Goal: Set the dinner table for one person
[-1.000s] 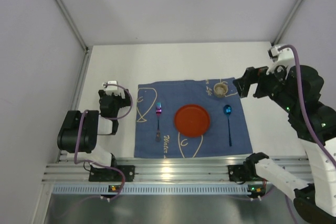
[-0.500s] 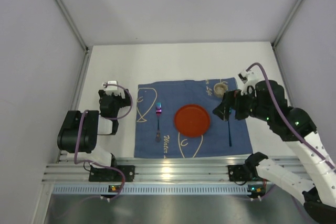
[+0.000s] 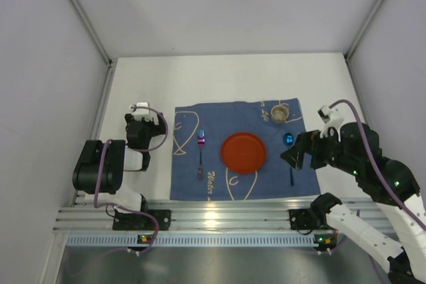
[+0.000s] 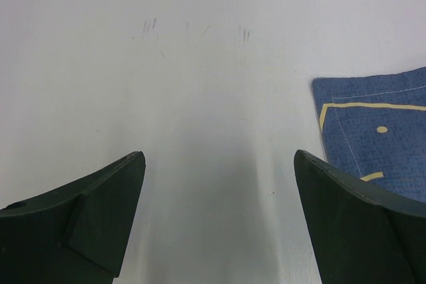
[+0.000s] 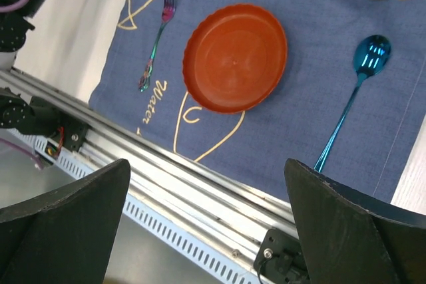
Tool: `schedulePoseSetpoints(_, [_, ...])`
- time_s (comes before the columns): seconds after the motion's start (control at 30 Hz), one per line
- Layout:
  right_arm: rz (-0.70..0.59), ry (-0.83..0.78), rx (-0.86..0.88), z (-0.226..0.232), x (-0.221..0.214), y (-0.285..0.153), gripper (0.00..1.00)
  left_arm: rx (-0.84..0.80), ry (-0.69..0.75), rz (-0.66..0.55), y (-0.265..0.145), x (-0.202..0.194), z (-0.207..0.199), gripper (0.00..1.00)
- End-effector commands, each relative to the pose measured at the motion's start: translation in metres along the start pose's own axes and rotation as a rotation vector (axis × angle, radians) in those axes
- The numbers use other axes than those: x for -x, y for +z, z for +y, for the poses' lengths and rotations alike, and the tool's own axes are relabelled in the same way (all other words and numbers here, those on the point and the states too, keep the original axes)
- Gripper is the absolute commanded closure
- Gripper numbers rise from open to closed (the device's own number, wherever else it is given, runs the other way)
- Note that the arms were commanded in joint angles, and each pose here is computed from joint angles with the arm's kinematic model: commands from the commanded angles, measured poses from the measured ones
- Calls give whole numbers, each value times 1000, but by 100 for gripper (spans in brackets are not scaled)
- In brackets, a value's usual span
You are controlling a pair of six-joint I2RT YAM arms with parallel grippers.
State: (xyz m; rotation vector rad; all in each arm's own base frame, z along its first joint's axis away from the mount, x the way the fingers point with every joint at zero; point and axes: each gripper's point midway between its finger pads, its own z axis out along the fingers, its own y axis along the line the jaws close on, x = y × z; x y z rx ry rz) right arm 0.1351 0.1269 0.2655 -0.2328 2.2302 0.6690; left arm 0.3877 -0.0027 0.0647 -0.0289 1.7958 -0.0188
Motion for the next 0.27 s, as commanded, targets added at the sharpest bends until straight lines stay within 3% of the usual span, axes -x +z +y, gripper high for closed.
schedulePoseSetpoints(0.0, [-84,3,-27,-9,-1,-13,0,-22,-11,-77,1,19,-4,1])
schedulePoseSetpoints(0.17, [-304,31,-21,-14,13,-44,0,-22,-10,-79,1,19,-4,1])
schedulePoseSetpoints(0.23, [-367,93,-129,-34,20,-50,0,-22,-10,-79,1,19,-4,1])
